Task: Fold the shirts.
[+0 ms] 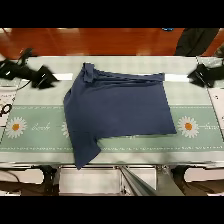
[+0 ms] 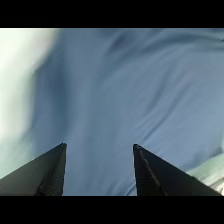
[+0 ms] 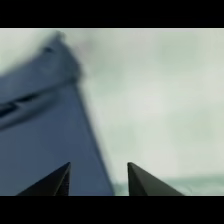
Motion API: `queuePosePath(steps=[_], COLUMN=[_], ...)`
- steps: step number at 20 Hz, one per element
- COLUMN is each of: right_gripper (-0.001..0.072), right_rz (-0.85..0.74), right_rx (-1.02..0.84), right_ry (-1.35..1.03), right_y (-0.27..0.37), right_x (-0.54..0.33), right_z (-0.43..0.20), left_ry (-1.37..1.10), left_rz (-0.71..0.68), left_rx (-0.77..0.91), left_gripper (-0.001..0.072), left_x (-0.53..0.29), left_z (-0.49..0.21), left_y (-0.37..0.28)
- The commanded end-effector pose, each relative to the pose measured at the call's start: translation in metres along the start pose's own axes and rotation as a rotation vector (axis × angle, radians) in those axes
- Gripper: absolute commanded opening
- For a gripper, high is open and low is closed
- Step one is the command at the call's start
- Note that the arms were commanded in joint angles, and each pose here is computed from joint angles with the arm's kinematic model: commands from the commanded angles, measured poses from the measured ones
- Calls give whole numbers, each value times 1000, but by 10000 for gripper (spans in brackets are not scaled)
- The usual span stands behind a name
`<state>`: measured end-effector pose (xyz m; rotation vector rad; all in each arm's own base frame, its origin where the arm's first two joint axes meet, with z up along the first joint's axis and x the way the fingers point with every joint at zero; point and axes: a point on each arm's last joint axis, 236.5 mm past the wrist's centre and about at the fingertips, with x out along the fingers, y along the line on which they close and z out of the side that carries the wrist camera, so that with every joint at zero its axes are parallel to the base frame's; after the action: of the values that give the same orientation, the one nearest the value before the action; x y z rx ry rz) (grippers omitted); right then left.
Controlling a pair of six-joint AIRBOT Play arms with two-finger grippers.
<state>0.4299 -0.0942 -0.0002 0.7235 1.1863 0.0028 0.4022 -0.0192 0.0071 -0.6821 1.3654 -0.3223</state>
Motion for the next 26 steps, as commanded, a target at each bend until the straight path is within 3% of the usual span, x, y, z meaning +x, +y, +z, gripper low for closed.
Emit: queuePosePath(steps=[1, 4, 7, 15, 16, 17, 18, 19, 23, 26], right_gripper=[408, 409, 408, 408, 408, 409, 409, 409, 409, 409], right_rz=[-86, -15, -6, 14, 7, 0, -11, -27, -86, 6], right_rx=[143, 189, 182, 164, 159, 153, 144, 133, 164, 200], right_ry=[-55, -37, 12, 57, 68, 85, 110, 146, 273, 324], right_y=[-65, -64, -64, -58, -60, -61, -64, -67, -81, -67], right_x=[-17, -4, 5, 4, 4, 4, 3, 2, 2, 16], right_z=[-57, -112, -141, -152, -155, -159, -165, -174, -210, -221], left_ry=[-10, 27, 119, 202, 227, 243, 252, 250, 234, 227], left_rz=[87, -27, -37, 20, 27, 31, 30, 28, 22, 22], left_rx=[-193, -293, -347, -228, -228, -232, -220, -192, -166, -160], left_gripper=[508, 508, 508, 506, 481, 345, 74, 22, 22, 22], left_x=[-8, 23, 51, 101, 106, 110, 112, 112, 109, 108], left_z=[-87, -146, -186, -208, -213, -216, -217, -216, -208, -205], left_y=[60, 56, 59, 35, 35, 36, 38, 38, 35, 34])
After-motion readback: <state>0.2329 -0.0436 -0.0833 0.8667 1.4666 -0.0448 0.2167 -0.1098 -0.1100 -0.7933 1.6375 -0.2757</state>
